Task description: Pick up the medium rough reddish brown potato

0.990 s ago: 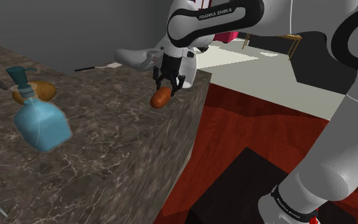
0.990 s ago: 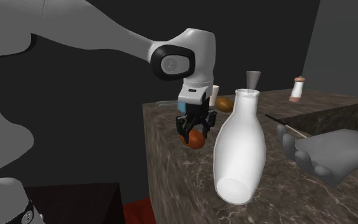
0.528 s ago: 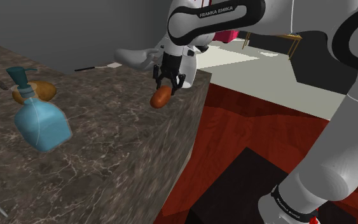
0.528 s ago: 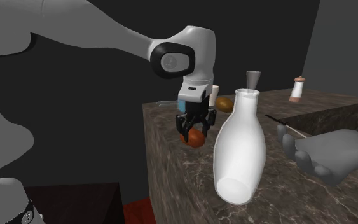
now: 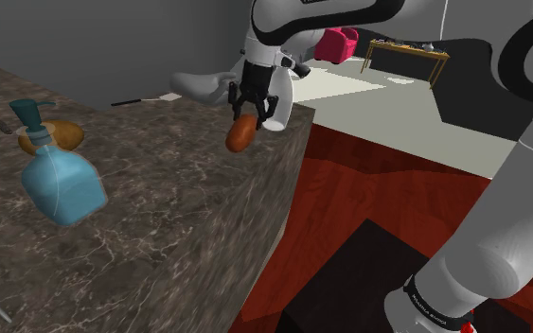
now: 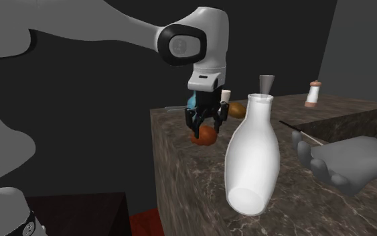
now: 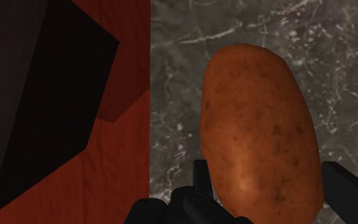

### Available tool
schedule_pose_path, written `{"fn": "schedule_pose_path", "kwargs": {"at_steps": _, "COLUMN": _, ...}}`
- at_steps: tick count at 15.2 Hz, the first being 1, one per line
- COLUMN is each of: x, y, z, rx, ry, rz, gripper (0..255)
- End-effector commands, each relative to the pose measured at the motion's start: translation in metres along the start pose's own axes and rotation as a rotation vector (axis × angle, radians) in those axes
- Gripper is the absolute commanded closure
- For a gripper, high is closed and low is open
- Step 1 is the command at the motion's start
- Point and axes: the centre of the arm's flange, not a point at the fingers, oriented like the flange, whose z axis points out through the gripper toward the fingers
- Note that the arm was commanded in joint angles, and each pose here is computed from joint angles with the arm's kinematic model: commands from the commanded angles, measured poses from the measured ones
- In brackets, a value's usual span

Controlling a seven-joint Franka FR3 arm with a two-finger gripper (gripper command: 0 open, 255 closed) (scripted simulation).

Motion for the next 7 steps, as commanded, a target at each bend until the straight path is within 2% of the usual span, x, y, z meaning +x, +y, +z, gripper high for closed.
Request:
{"fn": "schedule_pose_path", "kwargs": {"at_steps": 1, "x": -0.002, "y": 0.0, "z": -0.011, "rx": 0.0, "ry": 0.0, "rz": 0.0, "gripper": 255}}
{"fn": "schedule_pose_path", "kwargs": {"at_steps": 5, "x": -0.004, "y": -0.002, "z": -0.032, "rx": 0.0, "ry": 0.0, "rz": 0.0, "gripper": 255}}
{"fn": "schedule_pose_path", "kwargs": {"at_steps": 7, "x": -0.004, "y": -0.002, "z": -0.032, "rx": 0.0, "ry": 0.0, "rz": 0.0, "gripper": 255}}
